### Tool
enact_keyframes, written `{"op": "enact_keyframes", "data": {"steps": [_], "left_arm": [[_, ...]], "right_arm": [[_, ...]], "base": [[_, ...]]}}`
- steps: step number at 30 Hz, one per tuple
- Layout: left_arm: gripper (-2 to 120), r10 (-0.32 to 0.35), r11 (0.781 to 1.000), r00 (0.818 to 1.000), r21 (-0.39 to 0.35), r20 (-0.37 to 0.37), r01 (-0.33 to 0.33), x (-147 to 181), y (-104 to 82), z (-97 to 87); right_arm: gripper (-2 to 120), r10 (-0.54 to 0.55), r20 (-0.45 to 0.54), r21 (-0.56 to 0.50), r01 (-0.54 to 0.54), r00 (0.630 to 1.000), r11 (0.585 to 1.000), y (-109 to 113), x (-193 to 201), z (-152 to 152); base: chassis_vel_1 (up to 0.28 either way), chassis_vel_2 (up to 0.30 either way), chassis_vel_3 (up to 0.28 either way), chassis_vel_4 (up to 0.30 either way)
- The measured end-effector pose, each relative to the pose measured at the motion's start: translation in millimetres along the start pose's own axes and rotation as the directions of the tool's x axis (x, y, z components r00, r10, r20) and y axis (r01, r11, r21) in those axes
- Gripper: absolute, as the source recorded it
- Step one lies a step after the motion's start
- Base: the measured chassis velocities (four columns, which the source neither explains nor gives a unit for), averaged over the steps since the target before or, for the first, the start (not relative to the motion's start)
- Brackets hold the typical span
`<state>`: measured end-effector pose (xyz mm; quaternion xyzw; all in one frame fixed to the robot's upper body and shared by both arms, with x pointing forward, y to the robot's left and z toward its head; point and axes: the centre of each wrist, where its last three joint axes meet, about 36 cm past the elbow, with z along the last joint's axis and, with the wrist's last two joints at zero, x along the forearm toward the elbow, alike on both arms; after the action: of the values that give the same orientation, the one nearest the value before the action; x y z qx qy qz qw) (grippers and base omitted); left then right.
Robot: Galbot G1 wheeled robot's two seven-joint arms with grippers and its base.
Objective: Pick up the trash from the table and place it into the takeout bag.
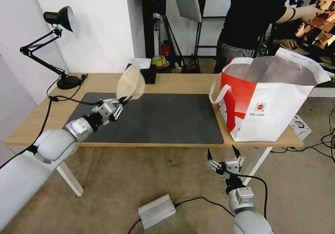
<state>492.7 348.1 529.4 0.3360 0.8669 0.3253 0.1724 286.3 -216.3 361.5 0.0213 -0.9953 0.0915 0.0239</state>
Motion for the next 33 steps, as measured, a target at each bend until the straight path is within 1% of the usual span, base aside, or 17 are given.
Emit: {"op": "enact_keyframes", "data": {"steps": [2,6,10,11,15,16,20,21,25,26,29,30,33], "left_arm": [[0,0.008,1.000,1.000,-0.004,0.030,-0.008,-7.9,4.9,-2.7],[0,0.022,1.000,0.998,-0.004,0.054,-0.022,-17.4,6.9,-5.7],[0,0.063,0.998,0.993,-0.011,0.098,-0.062,-40.7,10.7,-14.3],[0,0.063,0.998,0.993,-0.011,0.098,-0.062,-40.7,10.7,-14.3],[0,0.091,0.996,0.986,-0.029,0.140,-0.088,-67.5,22.4,-23.2],[0,0.091,0.996,0.986,-0.029,0.140,-0.088,-67.5,22.4,-23.2],[0,0.121,0.992,0.977,-0.043,0.176,-0.115,-93.7,24.7,-29.5],[0,0.121,0.992,0.977,-0.043,0.176,-0.115,-93.7,24.7,-29.5],[0,0.150,0.988,0.967,-0.061,0.203,-0.141,-117.6,27.6,-33.2],[0,0.150,0.988,0.967,-0.061,0.203,-0.141,-117.6,27.6,-33.2],[0,0.182,0.983,0.957,-0.082,0.226,-0.167,-140.1,29.9,-39.5],[0,0.182,0.983,0.957,-0.082,0.226,-0.167,-140.1,29.9,-39.5],[0,0.200,0.979,0.948,-0.098,0.246,-0.181,-161.2,30.3,-46.7]], "right_arm": [[100,0.000,0.000,0.000,0.000,1.000,1.000,0.0,0.0,-0.1],[100,0.000,0.000,0.000,0.000,1.000,1.000,0.4,0.0,-0.2],[100,-0.003,0.002,0.001,0.003,1.000,1.000,3.3,0.7,-0.4],[100,-0.003,0.002,0.001,0.003,1.000,1.000,3.3,0.7,-0.4],[100,-0.007,-0.003,0.002,0.007,1.000,1.000,5.4,3.2,0.5],[100,-0.007,-0.003,0.002,0.007,1.000,1.000,5.4,3.2,0.5],[100,-0.006,-0.003,0.000,0.006,1.000,1.000,6.5,4.1,0.4],[100,-0.006,-0.003,0.000,0.006,1.000,1.000,6.5,4.1,0.4],[100,0.001,-0.006,0.001,0.000,1.000,1.000,5.6,5.6,0.6],[100,0.001,-0.006,0.001,0.000,1.000,1.000,5.6,5.6,0.6],[100,0.007,-0.007,0.000,-0.007,1.000,1.000,4.8,6.0,0.9],[100,0.007,-0.007,0.000,-0.007,1.000,1.000,4.8,6.0,0.9],[100,0.008,-0.008,0.000,-0.008,1.000,1.000,5.0,6.2,1.0]], "base": [[0.000,0.000,0.000,0.000],[0.000,0.000,0.000,0.000],[0.000,0.000,0.000,0.000],[0.000,0.000,0.000,0.000],[0.000,0.000,0.000,0.000],[0.000,0.000,0.000,0.000],[0.000,0.000,0.000,0.000],[0.000,0.000,0.000,0.000],[0.000,0.000,0.000,0.000],[0.000,0.000,0.000,0.000],[0.000,0.000,0.000,0.000],[0.000,0.000,0.000,0.000],[0.000,0.000,0.000,0.000]]}}
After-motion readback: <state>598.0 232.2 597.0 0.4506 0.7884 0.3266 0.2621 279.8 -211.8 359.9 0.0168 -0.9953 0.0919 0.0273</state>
